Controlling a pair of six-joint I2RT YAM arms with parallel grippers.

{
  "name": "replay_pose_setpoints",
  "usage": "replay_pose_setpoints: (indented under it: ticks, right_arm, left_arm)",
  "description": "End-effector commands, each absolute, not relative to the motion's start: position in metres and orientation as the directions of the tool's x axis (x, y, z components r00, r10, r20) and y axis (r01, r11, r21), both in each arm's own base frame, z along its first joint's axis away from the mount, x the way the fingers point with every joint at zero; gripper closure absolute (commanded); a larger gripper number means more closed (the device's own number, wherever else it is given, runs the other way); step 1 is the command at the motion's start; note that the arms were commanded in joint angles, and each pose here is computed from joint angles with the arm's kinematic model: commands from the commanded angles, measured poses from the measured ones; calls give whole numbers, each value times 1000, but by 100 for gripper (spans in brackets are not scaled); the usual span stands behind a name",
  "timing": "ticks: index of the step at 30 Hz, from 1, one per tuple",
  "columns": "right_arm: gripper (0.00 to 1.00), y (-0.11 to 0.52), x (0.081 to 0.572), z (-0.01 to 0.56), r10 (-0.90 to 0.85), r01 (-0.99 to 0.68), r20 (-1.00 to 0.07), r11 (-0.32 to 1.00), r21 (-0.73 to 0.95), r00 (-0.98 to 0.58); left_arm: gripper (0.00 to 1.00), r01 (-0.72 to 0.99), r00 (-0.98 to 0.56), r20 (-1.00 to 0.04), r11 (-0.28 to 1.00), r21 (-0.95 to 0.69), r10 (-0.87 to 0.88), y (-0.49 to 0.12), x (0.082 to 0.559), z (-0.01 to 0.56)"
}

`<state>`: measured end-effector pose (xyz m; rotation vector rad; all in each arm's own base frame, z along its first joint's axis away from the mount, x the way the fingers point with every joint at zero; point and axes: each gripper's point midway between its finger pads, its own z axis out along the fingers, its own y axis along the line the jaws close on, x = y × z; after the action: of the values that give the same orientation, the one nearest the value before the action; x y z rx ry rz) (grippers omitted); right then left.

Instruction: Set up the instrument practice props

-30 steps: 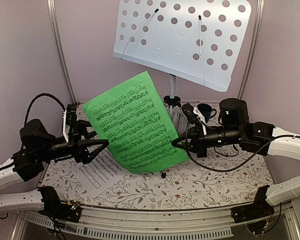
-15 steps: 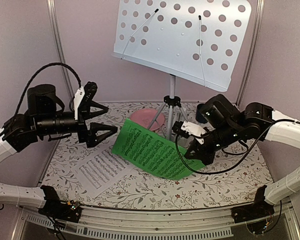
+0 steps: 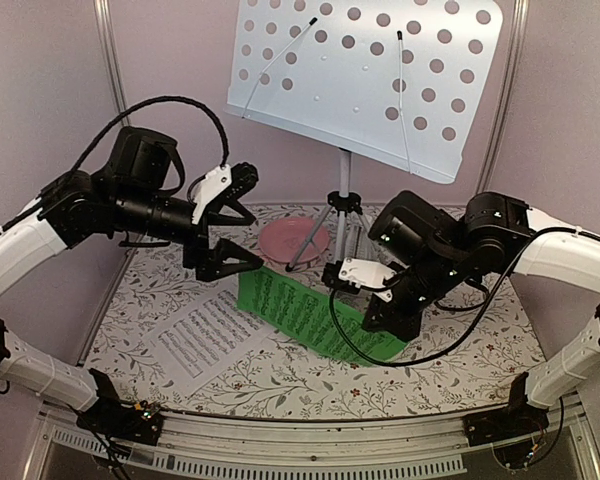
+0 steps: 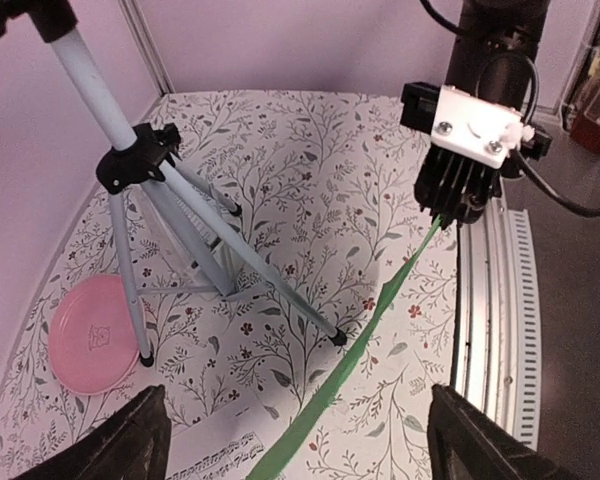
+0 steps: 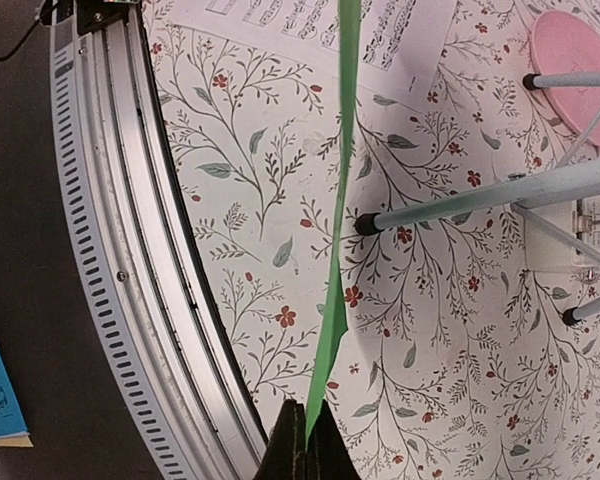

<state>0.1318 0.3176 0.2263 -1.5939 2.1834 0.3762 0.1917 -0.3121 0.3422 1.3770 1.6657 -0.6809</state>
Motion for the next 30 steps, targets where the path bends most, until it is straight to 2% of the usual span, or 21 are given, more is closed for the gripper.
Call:
replay_pose_setpoints:
  ticks: [1, 7, 12, 18, 25, 30]
  right_arm:
    - [100, 321, 130, 227, -856, -954, -453, 298, -38, -249]
    - [100, 328, 128, 232, -853, -958, -464, 286, -37, -237]
    - [100, 332, 123, 234, -856, -963, -471, 265, -43, -215]
    - [100, 335, 119, 235, -862, -968, -472, 244, -60, -188]
    - [100, 339, 119, 239, -847, -968, -499, 244, -62, -181]
    - [100, 343, 122, 247, -827, -967, -536, 244, -69, -170]
  left_arm:
    - [12, 982, 68, -798, 100, 158, 598, -330, 173, 331]
    - [27, 988, 142, -729, -55, 142, 669, -351, 145, 293]
    - [37, 987, 157, -706, -79, 142, 691, -359, 142, 276]
    - [56, 981, 191, -685, -119, 152, 702, -368, 135, 266]
    - [88, 979, 198, -686, -106, 175, 700, -362, 135, 266]
    - [92, 981, 187, -680, -105, 161, 709, -360, 132, 258]
